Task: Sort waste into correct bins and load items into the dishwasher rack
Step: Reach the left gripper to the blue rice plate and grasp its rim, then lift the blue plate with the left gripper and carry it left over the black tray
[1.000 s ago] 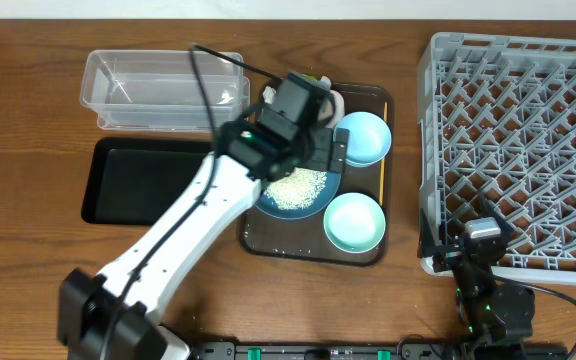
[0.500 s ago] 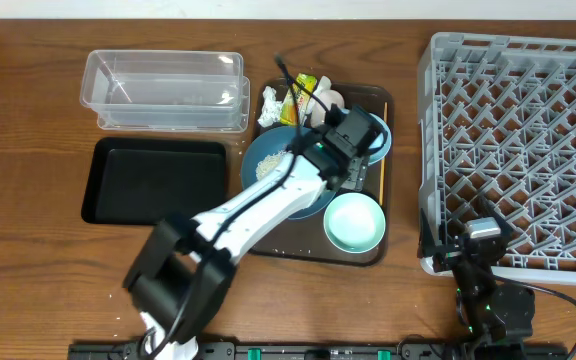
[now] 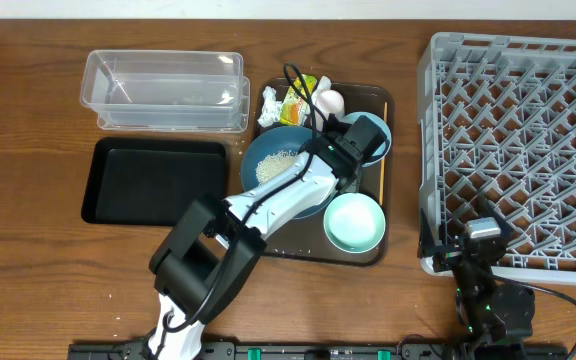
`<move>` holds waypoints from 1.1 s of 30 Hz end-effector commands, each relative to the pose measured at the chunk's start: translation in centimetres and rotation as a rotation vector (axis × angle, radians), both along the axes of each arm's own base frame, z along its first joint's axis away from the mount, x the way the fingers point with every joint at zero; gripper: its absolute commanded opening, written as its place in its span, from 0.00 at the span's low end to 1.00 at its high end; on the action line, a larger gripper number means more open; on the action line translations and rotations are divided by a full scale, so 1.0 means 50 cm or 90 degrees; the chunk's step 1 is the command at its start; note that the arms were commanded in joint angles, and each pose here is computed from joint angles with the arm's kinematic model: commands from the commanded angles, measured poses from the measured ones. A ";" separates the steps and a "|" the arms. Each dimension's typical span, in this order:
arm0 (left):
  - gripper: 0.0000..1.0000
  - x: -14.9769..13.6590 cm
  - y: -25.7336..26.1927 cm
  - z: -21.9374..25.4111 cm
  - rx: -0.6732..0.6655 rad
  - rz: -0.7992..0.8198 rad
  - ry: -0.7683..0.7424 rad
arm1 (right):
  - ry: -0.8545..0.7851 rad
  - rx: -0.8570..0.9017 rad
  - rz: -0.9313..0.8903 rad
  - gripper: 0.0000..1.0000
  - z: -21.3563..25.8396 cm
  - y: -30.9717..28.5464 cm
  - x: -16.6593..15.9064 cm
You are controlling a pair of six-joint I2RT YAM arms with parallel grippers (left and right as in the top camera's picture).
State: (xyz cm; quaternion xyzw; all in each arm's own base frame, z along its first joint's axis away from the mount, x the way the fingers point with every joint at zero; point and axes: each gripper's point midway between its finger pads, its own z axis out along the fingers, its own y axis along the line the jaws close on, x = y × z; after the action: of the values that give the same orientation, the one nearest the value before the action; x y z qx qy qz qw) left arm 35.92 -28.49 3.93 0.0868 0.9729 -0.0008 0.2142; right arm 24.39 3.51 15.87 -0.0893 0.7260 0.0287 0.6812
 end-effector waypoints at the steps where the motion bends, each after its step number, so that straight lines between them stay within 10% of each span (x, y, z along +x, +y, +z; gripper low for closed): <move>1: 0.70 0.003 -0.004 -0.013 0.007 0.010 -0.003 | 0.001 -0.006 -0.006 0.99 -0.003 -0.004 0.001; 33: 0.06 -0.033 -0.041 -0.001 0.022 -0.023 -0.020 | 0.001 -0.006 -0.006 0.99 -0.003 -0.004 0.001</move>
State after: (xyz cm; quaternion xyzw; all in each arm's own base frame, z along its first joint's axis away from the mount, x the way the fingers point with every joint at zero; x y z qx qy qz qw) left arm 33.83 -30.54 2.87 0.1131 0.9707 0.0093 0.2119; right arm 24.39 3.51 15.87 -0.0892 0.7260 0.0289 0.6812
